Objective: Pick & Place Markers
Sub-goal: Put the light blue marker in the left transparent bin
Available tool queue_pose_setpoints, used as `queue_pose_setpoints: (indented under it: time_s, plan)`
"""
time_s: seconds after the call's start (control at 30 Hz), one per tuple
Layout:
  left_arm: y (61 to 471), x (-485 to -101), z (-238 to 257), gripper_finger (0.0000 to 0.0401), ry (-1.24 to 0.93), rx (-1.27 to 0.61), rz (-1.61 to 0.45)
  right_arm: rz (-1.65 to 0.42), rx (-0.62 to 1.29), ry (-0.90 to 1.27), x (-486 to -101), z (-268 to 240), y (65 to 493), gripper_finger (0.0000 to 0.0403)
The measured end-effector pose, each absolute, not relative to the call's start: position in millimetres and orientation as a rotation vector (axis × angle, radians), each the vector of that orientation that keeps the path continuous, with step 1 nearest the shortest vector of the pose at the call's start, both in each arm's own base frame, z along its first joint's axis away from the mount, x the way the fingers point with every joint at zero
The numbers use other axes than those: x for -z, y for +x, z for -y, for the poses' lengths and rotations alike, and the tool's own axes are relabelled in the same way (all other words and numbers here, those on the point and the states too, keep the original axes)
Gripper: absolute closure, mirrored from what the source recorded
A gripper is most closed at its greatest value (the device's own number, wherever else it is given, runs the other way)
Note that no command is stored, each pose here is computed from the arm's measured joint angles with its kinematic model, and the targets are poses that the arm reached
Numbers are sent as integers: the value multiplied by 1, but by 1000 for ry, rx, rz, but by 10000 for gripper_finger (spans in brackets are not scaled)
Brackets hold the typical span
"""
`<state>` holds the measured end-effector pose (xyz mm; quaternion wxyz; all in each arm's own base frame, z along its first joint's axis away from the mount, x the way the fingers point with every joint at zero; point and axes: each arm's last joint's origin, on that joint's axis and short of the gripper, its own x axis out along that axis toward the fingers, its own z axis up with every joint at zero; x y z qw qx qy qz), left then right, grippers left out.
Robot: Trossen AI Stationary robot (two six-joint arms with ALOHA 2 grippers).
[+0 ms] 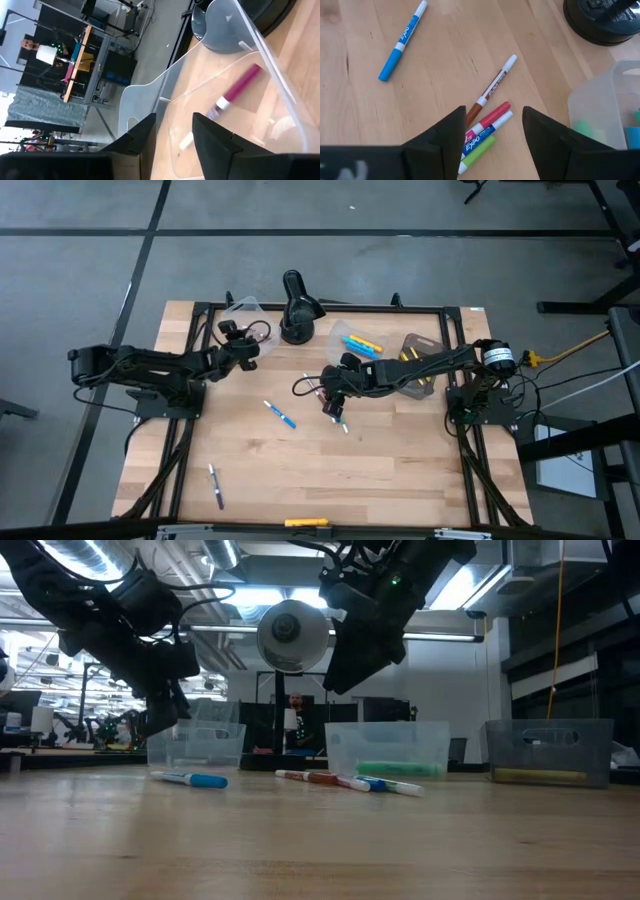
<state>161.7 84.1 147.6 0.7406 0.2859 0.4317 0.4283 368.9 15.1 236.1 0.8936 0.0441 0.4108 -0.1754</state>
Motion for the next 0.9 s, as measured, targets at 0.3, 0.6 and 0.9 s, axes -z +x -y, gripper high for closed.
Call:
queue_pose_setpoints:
  time_s: [0.3, 0.6, 0.9]
  plan:
    - [162, -154, -81, 256, 569, -955, -862, -848, 374, 113, -236, -15, 369, 209]
    - [162, -179, -65, 260, 560, -930, -647, -848, 373, 113, -236, -15, 369, 209]
    - [163, -195, -42, 260, 466, -678, -426, -849, 373, 112, -236, -15, 369, 209]
